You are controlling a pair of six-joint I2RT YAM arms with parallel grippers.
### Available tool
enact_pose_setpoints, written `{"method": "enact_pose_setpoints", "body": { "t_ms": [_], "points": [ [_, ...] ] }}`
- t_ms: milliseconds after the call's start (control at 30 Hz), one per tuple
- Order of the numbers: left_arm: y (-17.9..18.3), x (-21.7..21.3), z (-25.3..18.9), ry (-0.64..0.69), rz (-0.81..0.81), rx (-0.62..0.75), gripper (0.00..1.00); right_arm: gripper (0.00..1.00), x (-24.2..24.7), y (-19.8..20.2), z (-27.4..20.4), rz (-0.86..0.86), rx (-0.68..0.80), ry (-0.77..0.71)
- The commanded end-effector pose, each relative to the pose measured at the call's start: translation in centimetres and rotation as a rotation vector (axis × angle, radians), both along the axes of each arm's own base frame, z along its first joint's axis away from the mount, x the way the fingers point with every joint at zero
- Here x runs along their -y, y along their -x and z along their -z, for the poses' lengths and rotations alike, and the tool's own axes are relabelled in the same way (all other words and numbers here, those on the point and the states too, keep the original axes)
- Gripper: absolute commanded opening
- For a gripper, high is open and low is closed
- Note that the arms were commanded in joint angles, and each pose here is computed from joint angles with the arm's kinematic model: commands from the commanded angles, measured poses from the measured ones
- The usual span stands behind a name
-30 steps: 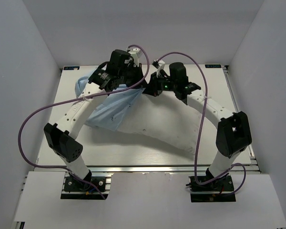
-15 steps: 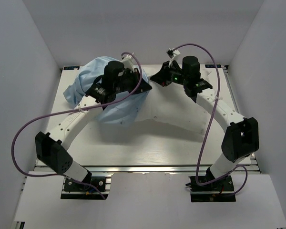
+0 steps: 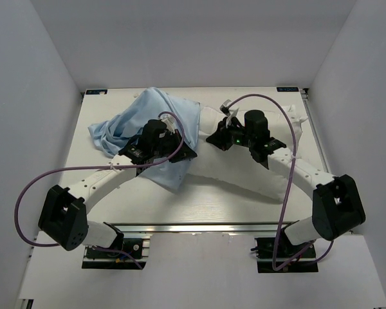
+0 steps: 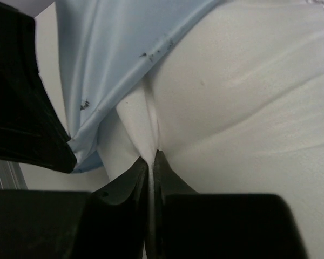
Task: Put the pillow into the pillowcase
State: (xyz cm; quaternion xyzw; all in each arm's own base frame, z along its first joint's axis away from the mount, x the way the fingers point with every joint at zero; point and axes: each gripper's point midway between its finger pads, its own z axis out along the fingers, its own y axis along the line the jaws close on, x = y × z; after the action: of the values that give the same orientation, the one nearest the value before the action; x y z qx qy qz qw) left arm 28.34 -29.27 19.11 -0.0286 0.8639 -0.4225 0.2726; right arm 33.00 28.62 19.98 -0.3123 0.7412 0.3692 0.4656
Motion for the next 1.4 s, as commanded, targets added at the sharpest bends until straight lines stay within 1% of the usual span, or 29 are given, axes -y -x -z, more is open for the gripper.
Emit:
{"method": "enact_pose_setpoints", "body": {
  "t_ms": [0, 33, 67, 100, 133, 167, 200, 233, 267, 300, 367, 400, 433, 500, 533, 567, 667, 767, 800, 933, 1000, 1033, 1067, 1100, 1133, 1167, 1233, 1300, 1367],
  "points": [
    [1.4, 0.8, -0.8, 0.058, 0.051, -0.032, 0.0, 0.14, -1.2, 4.1, 0.7, -0.187, -0.025, 0.004],
    [1.6, 0.8, -0.7, 0.054, 0.054, -0.037, 0.0, 0.18, -1.4, 5.2, 0.2, -0.247, -0.022, -0.01],
    [1.6, 0.7, -0.7, 0.05, 0.054, -0.038, 0.0, 0.24, -1.2, 5.8, -1.2, -0.276, 0.032, -0.016],
    [1.7, 0.5, -0.7, 0.039, 0.053, -0.036, 0.0, 0.35, -1.0, 6.2, -2.0, -0.301, 0.087, -0.011],
    [1.9, 0.2, -0.4, 0.024, 0.047, -0.045, 0.0, 0.4, -0.7, 6.8, -3.0, -0.325, 0.115, -0.012],
    [2.0, 0.0, -0.2, 0.018, 0.043, -0.049, 0.0, 0.51, -0.4, 7.2, -6.2, -0.332, 0.208, -0.031],
    [2.1, -0.2, 0.1, 0.008, 0.041, -0.054, 0.0, 0.56, -0.2, 7.4, -7.9, -0.339, 0.28, -0.032],
    [2.5, -0.4, 0.5, 0.0, 0.041, -0.065, 0.0, 0.61, 0.1, 7.4, -9.3, -0.328, 0.314, -0.033],
    [2.6, -0.5, 0.7, 0.002, 0.041, -0.069, 0.0, 0.72, 0.4, 7.6, -12.6, -0.312, 0.4, -0.053],
    [2.8, -0.6, 1.0, 0.001, 0.043, -0.074, 0.0, 0.77, 0.6, 7.3, -13.9, -0.29, 0.439, -0.053],
    [3.1, -0.7, 1.4, 0.007, 0.045, -0.08, 0.0, 0.89, 1.3, 5.1, -13.9, -0.19, 0.438, 0.009],
    [3.2, -0.7, 1.4, 0.011, 0.048, -0.078, 0.0, 0.89, 1.5, 4.1, -14.9, -0.162, 0.463, 0.028],
    [3.3, -0.7, 1.5, 0.009, 0.048, -0.078, 0.0, 0.89, 1.8, 2.1, -13.4, -0.127, 0.454, 0.086],
    [3.7, -0.9, 1.5, 0.009, 0.05, -0.078, 0.0, 0.89, 2.7, 0.1, -12.6, -0.099, 0.423, 0.138],
    [3.8, -1.0, 1.5, 0.007, 0.051, -0.079, 0.0, 0.89, 2.6, -1.0, -10.8, -0.121, 0.409, 0.189],
    [4.0, -1.2, 1.3, 0.006, 0.053, -0.073, 0.0, 0.89, 2.9, -1.4, -9.4, -0.131, 0.378, 0.231],
    [4.4, -1.5, 1.2, 0.006, 0.055, -0.07, 0.0, 0.89, 3.9, -3.1, -6.7, -0.166, 0.382, 0.342],
    [4.8, -1.6, 1.3, 0.008, 0.058, -0.072, 0.0, 0.89, 4.4, -4.0, -5.2, -0.234, 0.388, 0.413],
    [5.0, -1.8, 1.4, 0.01, 0.057, -0.074, 0.0, 0.9, 4.8, -3.8, -4.1, -0.257, 0.345, 0.441],
    [5.6, -2.0, 1.3, 0.021, 0.063, -0.075, 0.0, 0.89, 5.4, -5.6, -1.6, -0.258, 0.316, 0.513],
    [6.0, -2.1, 1.3, 0.019, 0.072, -0.079, 0.0, 0.85, 5.5, -5.9, -0.7, -0.267, 0.316, 0.524],
    [6.2, -2.3, 1.1, 0.022, 0.075, -0.072, 0.0, 0.8, 5.0, -5.5, -0.3, -0.292, 0.306, 0.506],
    [6.3, -2.3, 1.0, 0.023, 0.078, -0.066, 0.0, 0.62, 4.6, -5.0, -0.2, -0.317, 0.288, 0.484],
    [6.3, -2.3, 0.9, 0.028, 0.076, -0.059, 0.0, 0.49, 4.3, -4.4, 0.0, -0.344, 0.257, 0.461],
    [6.2, -2.3, 0.5, 0.035, 0.076, -0.043, 0.0, 0.37, 3.1, -2.9, 0.0, -0.401, 0.198, 0.386],
    [6.1, -2.2, 0.2, 0.045, 0.076, -0.03, 0.0, 0.2, 2.7, -1.6, 0.1, -0.435, 0.142, 0.353],
    [5.6, -1.7, -0.8, 0.079, 0.079, 0.007, 0.0, 0.0, 0.9, 1.0, -0.4, -0.486, 0.035, 0.247],
    [4.9, -1.0, -2.1, 0.123, 0.091, 0.051, 0.0, 0.0, -0.7, 3.6, -1.3, -0.55, -0.028, 0.135],
    [4.1, 0.1, -3.3, 0.164, 0.117, 0.082, 0.0, 0.0, -2.2, 6.0, -2.9, -0.541, -0.169, 0.01]
  ]
}}
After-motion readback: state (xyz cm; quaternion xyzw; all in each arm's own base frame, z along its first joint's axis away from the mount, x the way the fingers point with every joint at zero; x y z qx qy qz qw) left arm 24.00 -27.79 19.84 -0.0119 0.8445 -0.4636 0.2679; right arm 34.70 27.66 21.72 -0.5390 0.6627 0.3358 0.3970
